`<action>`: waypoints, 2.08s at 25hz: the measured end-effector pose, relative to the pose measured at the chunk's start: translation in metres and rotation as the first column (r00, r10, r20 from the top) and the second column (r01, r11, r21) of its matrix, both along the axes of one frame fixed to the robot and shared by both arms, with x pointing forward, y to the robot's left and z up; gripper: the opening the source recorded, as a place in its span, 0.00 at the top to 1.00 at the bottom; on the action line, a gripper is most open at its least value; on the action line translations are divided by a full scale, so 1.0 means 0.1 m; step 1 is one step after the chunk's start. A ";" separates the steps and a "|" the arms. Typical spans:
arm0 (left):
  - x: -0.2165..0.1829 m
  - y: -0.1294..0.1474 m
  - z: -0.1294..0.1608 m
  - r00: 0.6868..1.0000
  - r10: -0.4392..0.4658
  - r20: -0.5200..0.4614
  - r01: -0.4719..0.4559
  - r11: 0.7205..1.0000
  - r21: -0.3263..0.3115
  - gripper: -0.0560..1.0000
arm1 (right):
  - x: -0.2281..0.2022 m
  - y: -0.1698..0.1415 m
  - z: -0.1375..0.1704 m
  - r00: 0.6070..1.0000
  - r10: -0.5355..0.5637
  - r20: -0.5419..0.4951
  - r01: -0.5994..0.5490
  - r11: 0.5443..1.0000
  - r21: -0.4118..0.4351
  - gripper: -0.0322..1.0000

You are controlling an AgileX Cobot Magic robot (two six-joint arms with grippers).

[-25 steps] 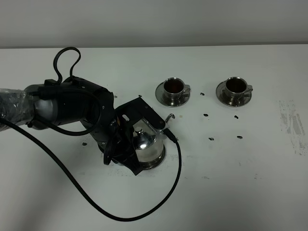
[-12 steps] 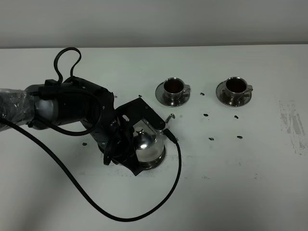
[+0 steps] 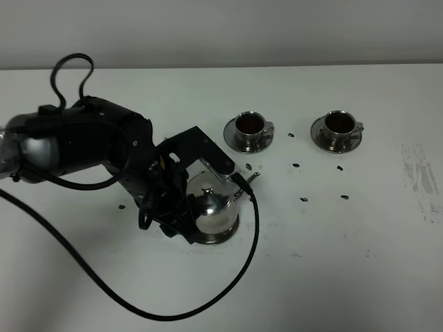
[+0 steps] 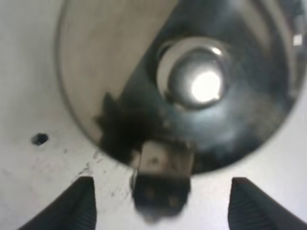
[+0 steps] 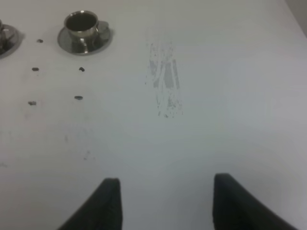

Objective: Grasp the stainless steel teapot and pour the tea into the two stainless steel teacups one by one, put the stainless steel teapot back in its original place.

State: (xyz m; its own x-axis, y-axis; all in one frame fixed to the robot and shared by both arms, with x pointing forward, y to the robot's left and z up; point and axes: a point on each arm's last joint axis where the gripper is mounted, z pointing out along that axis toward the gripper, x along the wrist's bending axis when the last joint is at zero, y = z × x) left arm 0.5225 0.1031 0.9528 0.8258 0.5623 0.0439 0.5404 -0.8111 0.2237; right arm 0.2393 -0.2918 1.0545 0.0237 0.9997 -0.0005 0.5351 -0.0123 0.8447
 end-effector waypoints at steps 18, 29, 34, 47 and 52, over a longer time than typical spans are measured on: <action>-0.57 0.70 1.45 0.936 0.324 0.135 -0.294 0.933 -0.207 0.40 | 0.00 0.00 0.00 1.000 0.000 0.000 0.000 1.000 0.000 0.56; -1.22 1.75 1.49 0.734 0.675 0.078 -0.652 0.731 -0.200 0.40 | 0.00 0.00 0.00 1.000 0.000 0.000 0.000 1.000 0.001 0.56; -1.81 1.96 1.14 0.620 0.783 0.045 -0.763 0.616 -0.196 0.40 | 0.00 0.00 0.00 1.000 0.000 0.000 0.000 1.000 0.001 0.56; -2.53 1.95 0.75 0.517 0.836 0.185 -0.741 0.545 -0.392 0.40 | 0.00 0.00 0.00 1.000 0.000 0.000 0.000 1.000 0.001 0.56; -2.67 1.94 0.78 0.506 0.825 0.252 -0.684 0.562 -0.465 0.40 | 0.00 0.00 0.00 1.000 0.000 0.000 0.000 1.000 0.001 0.56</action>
